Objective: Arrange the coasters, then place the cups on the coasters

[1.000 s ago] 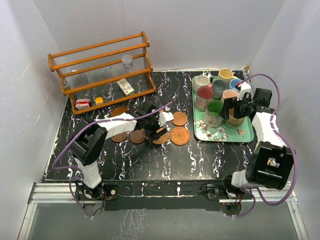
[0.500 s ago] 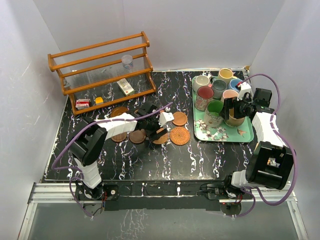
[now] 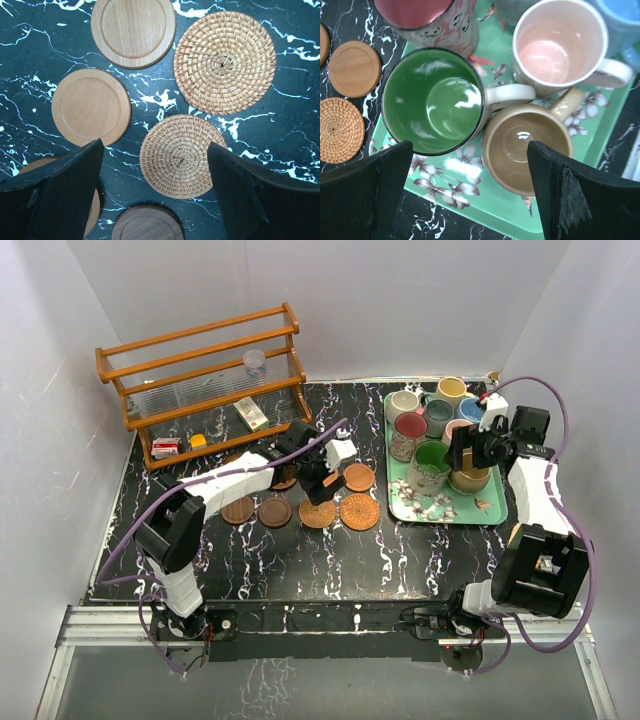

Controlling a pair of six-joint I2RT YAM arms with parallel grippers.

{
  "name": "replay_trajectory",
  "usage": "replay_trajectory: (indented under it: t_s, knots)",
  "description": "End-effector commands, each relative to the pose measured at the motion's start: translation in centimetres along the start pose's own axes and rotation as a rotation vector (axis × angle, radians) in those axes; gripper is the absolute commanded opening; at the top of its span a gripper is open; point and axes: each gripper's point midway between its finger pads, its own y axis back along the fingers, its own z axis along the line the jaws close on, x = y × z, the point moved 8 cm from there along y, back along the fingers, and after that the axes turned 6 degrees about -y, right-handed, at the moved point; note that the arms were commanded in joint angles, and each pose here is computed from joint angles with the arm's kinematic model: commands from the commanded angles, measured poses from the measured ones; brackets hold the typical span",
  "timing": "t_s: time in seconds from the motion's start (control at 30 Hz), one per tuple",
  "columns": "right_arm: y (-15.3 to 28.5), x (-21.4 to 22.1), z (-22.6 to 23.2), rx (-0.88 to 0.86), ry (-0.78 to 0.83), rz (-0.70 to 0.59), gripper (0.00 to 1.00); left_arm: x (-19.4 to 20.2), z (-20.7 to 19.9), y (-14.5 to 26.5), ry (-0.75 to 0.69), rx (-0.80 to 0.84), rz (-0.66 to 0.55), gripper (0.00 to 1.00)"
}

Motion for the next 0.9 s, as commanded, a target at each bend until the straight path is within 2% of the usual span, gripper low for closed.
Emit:
replay_trajectory:
  t_s: [0.0, 0.23, 0.5, 0.87]
  knots:
    - [1.5, -3.9, -0.5, 0.079, 0.067, -0.060, 0.96, -3.3, -0.1, 3.5, -0.010, -0.008, -0.102, 0.86]
    - [2.2, -6.0, -0.9, 0.145, 0.073, -0.045, 0.88, -4.3, 0.9, 6.4, -0.025, -0.120, -0.074, 0.98]
    - [1.5, -7.0, 0.5, 0.151, 0.085, -0.013, 0.80, -3.3, 1.2, 9.1, -0.014, -0.213, 0.033, 0.99]
    - [-0.5, -8.4, 2.7, 0.114, 0.142, 0.017, 0.74, -0.7, 2.2, 11.6, 0.128, -0.222, 0.110, 0.99]
